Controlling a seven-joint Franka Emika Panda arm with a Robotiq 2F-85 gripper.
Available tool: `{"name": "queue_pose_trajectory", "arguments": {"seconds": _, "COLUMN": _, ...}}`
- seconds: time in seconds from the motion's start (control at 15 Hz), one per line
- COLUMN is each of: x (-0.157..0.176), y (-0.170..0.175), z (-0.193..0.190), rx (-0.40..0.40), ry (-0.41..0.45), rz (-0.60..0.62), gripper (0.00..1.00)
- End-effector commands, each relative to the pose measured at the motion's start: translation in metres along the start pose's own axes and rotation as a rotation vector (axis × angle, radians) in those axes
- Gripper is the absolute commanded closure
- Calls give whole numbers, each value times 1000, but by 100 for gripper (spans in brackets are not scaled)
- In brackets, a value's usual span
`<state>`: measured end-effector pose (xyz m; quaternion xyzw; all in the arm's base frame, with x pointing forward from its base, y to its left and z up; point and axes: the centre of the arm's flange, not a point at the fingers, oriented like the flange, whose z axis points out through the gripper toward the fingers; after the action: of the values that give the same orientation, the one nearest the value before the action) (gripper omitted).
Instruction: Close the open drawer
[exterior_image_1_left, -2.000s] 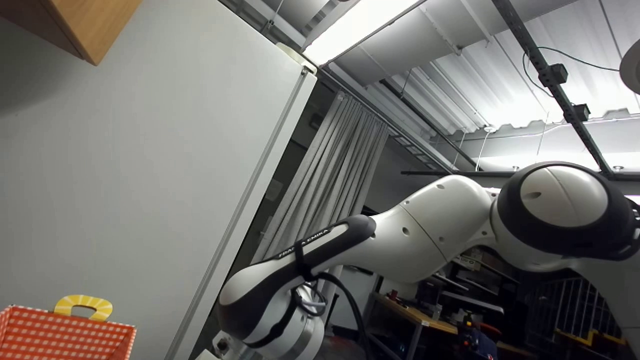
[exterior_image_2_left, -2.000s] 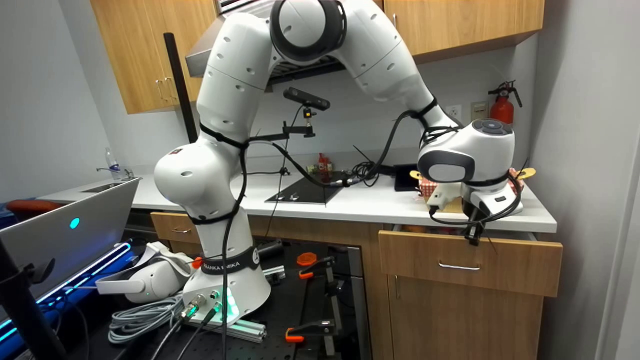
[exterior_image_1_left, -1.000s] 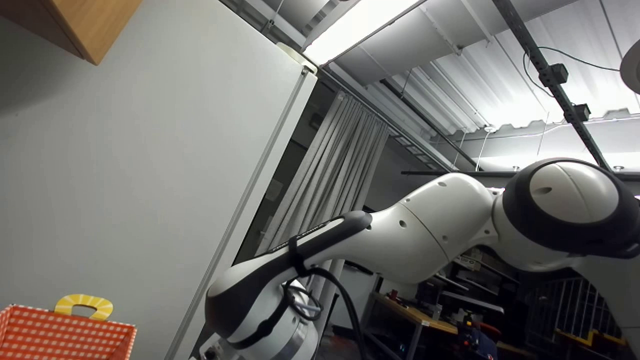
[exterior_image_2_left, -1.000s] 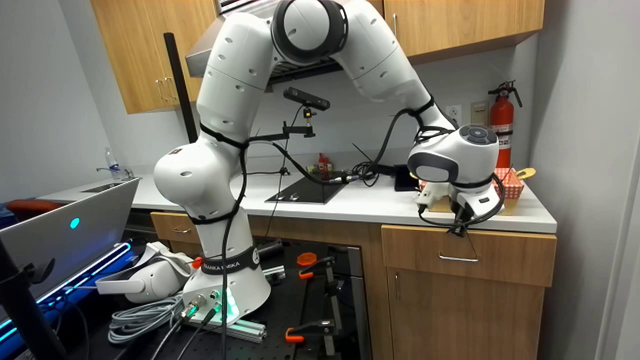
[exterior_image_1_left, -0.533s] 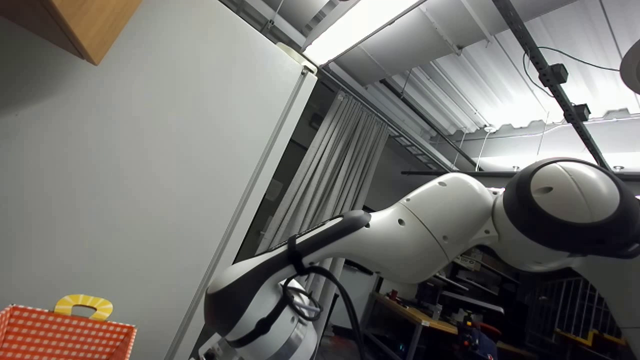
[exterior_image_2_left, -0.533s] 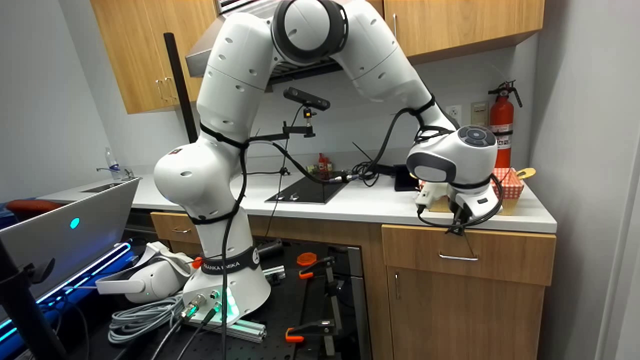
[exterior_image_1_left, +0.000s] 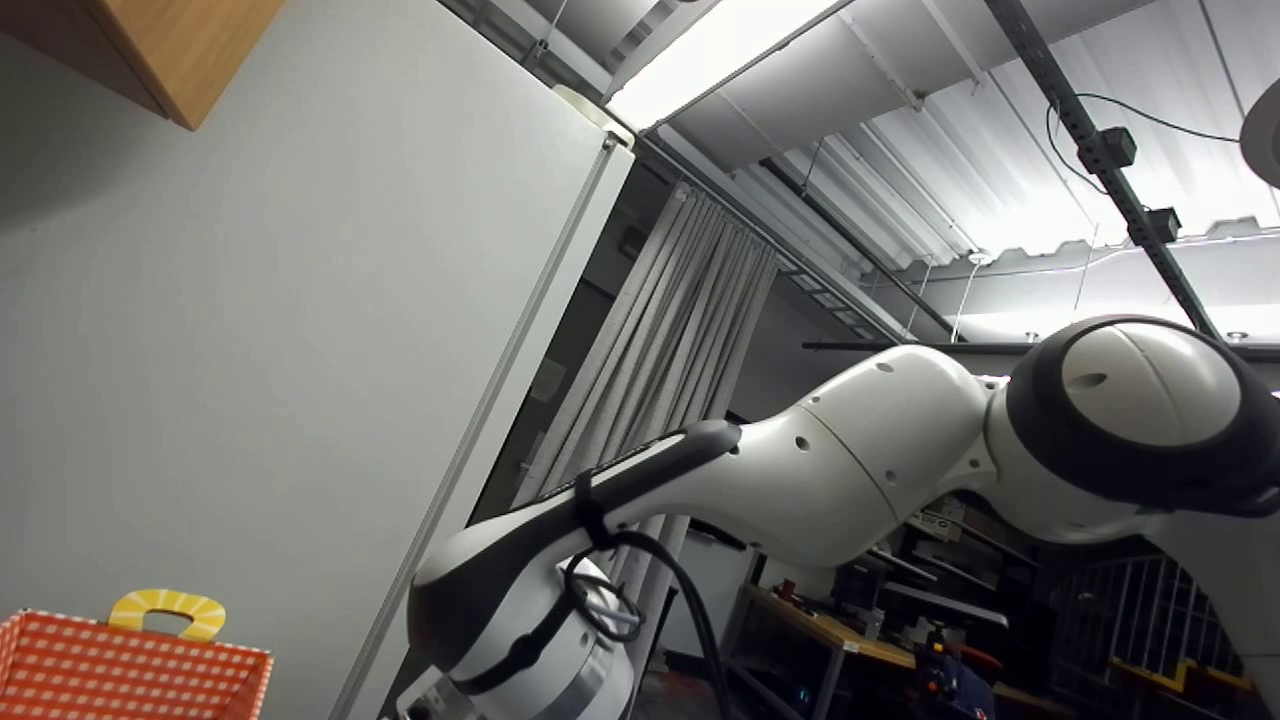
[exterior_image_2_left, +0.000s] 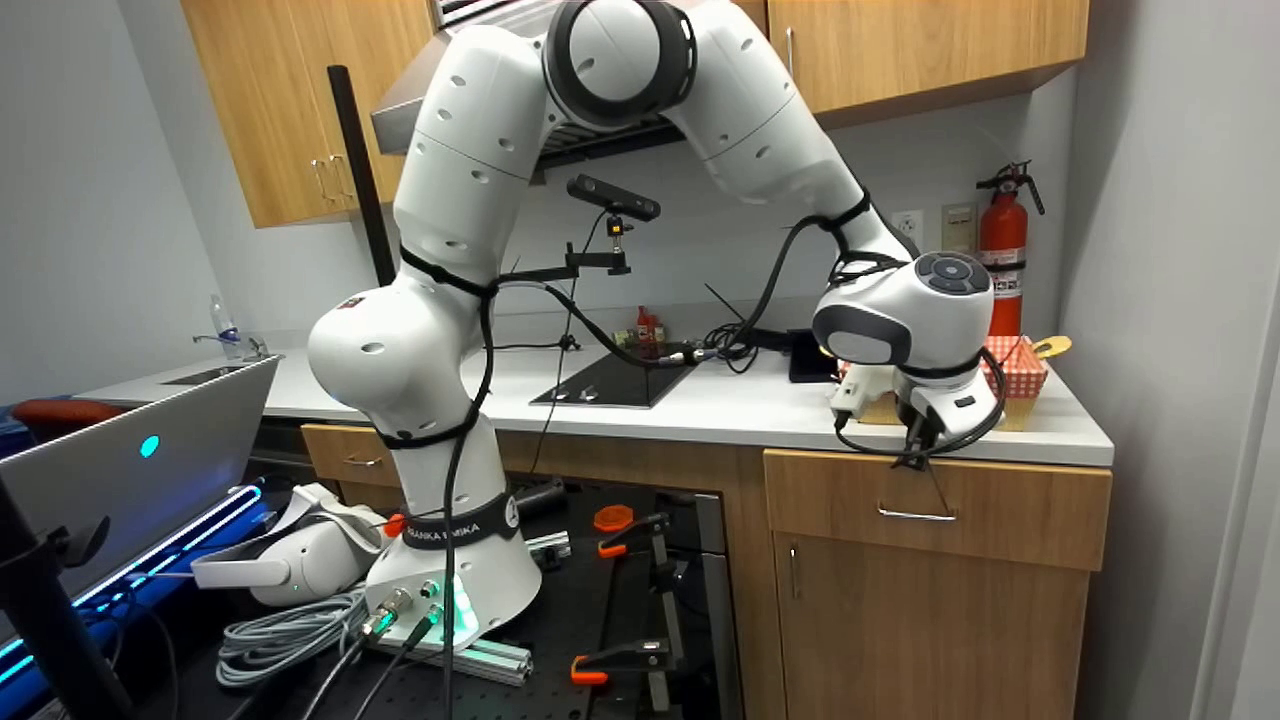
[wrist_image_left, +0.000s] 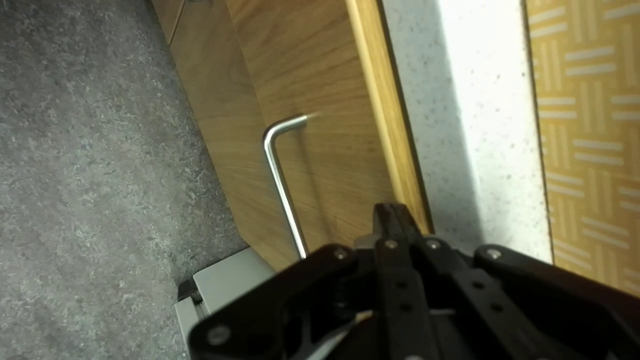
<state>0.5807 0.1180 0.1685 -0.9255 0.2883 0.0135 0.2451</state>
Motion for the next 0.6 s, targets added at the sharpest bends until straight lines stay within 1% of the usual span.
{"name": "queue_pose_trajectory", "arguments": {"seconds": 0.0, "x": -9, "y": -2, "z": -9, "rx": 13, "ry": -22, "rz": -29, "gripper": 100}}
{"name": "queue_pose_trajectory", "arguments": {"seconds": 0.2, "x": -7, "y": -2, "z": -24, "rx": -1, "ry": -47, "rz": -72, "gripper": 100}}
{"name": "queue_pose_trajectory", "arguments": {"seconds": 0.53, "x": 11, "y": -5, "z": -63, "rx": -33, "ry": -96, "rz": -152, "gripper": 100}}
